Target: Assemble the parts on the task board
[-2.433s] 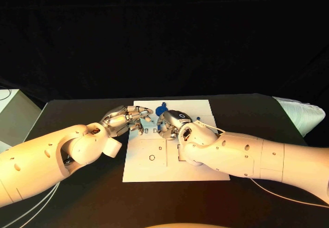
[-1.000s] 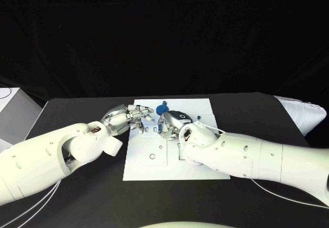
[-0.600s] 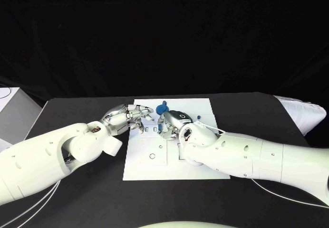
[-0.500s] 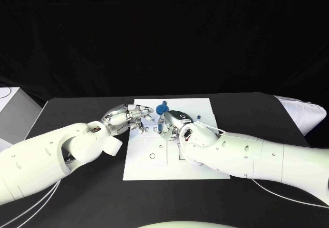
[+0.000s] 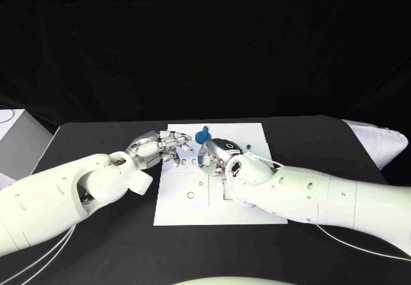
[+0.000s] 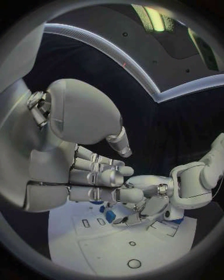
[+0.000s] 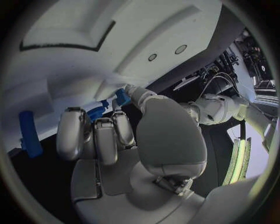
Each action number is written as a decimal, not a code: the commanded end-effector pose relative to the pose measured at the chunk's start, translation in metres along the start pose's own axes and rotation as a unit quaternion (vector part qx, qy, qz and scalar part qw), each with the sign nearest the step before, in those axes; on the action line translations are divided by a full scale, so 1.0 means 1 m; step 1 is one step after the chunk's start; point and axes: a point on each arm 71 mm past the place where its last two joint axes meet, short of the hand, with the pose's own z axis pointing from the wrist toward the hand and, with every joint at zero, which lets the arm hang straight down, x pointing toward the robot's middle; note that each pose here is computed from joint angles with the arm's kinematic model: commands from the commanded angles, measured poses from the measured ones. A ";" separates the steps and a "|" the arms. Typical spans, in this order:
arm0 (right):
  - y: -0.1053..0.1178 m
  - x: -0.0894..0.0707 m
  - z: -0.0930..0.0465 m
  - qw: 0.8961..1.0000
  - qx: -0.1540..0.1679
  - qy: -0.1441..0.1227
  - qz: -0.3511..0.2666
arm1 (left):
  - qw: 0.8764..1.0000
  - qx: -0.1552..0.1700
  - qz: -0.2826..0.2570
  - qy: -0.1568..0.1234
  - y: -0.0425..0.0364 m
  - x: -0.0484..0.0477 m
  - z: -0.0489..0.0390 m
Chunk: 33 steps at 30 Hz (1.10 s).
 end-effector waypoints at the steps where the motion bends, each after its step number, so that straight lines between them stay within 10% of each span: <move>1: 0.001 0.000 -0.001 1.000 -0.006 -0.004 -0.005 | 1.000 0.003 0.000 0.007 -0.0006 0.0019 0.0006; 17: -0.004 -0.015 -0.007 0.996 -0.034 -0.077 0.037 | 0.995 -0.018 0.094 -0.021 0.0042 -0.0106 0.0015; 33: -0.020 -0.066 -0.019 0.976 -0.103 -0.124 0.148 | 0.980 -0.065 0.180 -0.063 0.0097 -0.0315 0.0083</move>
